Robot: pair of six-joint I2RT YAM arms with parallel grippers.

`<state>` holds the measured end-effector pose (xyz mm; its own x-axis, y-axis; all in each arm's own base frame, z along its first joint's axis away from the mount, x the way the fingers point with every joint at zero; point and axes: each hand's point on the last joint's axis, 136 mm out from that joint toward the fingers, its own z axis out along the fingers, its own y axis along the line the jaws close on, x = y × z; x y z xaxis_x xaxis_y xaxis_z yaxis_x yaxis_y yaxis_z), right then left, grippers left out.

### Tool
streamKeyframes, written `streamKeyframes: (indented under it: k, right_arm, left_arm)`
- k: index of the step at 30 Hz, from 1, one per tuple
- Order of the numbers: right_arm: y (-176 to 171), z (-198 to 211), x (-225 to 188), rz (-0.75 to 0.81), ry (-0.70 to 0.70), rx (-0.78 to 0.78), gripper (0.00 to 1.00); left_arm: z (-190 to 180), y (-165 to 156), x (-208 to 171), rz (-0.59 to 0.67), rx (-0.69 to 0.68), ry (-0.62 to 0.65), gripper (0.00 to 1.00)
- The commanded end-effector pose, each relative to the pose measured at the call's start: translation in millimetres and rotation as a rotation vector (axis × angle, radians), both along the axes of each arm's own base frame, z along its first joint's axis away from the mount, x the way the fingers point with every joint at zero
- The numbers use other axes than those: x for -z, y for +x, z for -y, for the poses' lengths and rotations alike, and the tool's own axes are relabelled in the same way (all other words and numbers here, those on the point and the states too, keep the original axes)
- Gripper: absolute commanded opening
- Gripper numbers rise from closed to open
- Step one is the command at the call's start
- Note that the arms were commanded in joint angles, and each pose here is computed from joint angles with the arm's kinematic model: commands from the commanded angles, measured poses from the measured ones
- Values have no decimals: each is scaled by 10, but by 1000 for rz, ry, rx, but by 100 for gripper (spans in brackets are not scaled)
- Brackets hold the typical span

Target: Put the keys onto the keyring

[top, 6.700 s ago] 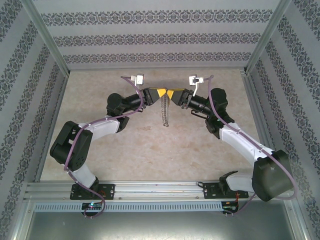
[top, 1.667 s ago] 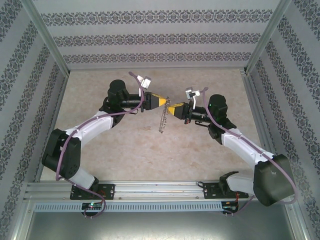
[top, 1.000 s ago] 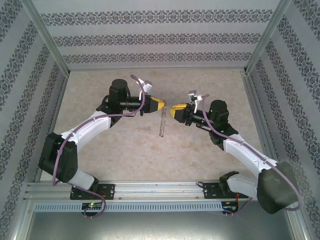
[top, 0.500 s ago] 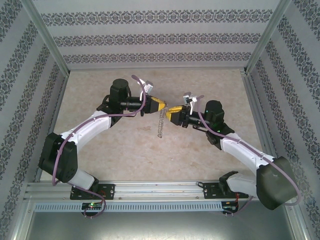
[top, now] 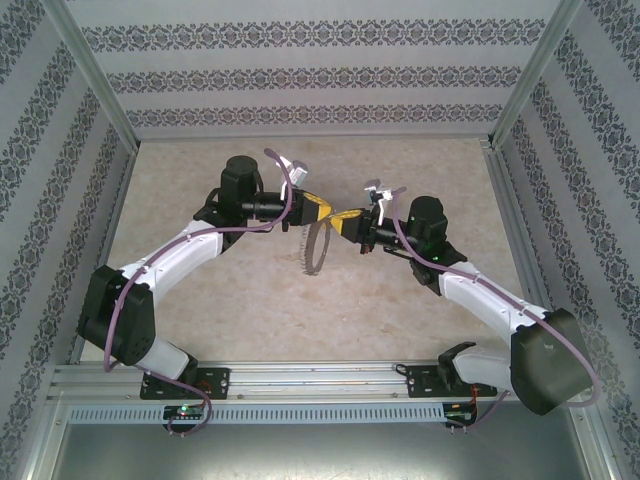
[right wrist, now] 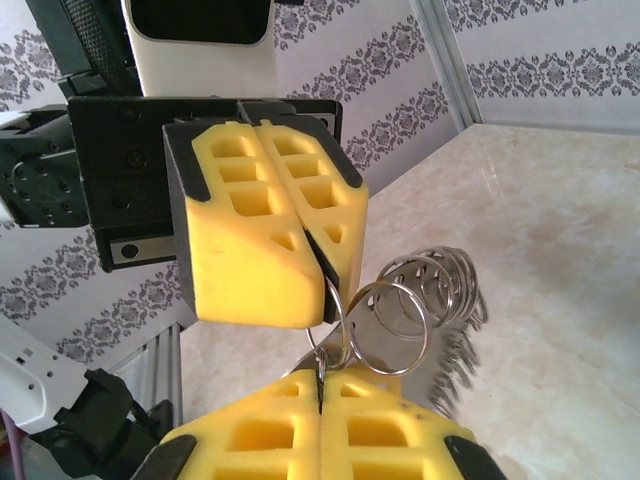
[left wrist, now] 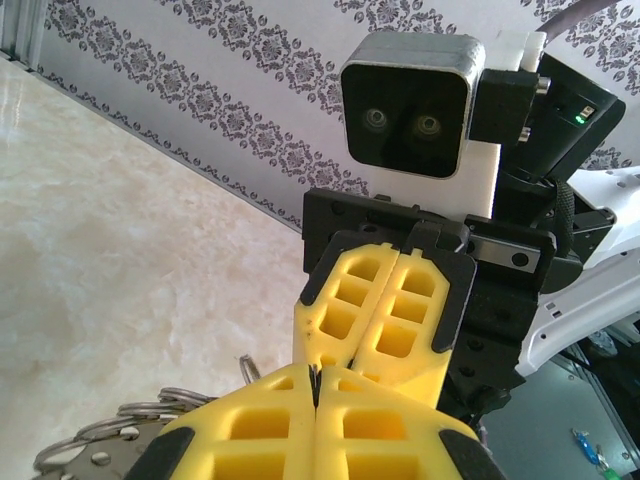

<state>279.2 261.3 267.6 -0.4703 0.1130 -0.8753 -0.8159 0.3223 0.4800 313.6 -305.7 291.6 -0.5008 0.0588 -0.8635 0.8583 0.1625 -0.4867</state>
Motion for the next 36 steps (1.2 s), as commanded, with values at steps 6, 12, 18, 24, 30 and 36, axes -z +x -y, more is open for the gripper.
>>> streamKeyframes:
  k: [6,12,18,24,30,36]
  right_arm:
    - [44,105,-136,70,-4,45,0]
    - [78,195,-136,91,-34,94,0]
    - [106,194,-153,118,-55,107,0]
    - [136,168,-194,171,-91,146,0]
    - [144,272,-174,164,-87,199,43]
    - [2,475,-145,155,-58,256,47]
  left_arm:
    - [55,-74,-232,68,47,-33,0]
    - [54,-91,-239,67,50,-31,0]
    - [64,-117,-255,60,60,-33,0]
    - [76,-128,-269,53,60,-34,0]
    - [77,-126,-316,49,49,-39,0]
    - [74,-155,-359,48,63,-45,0]
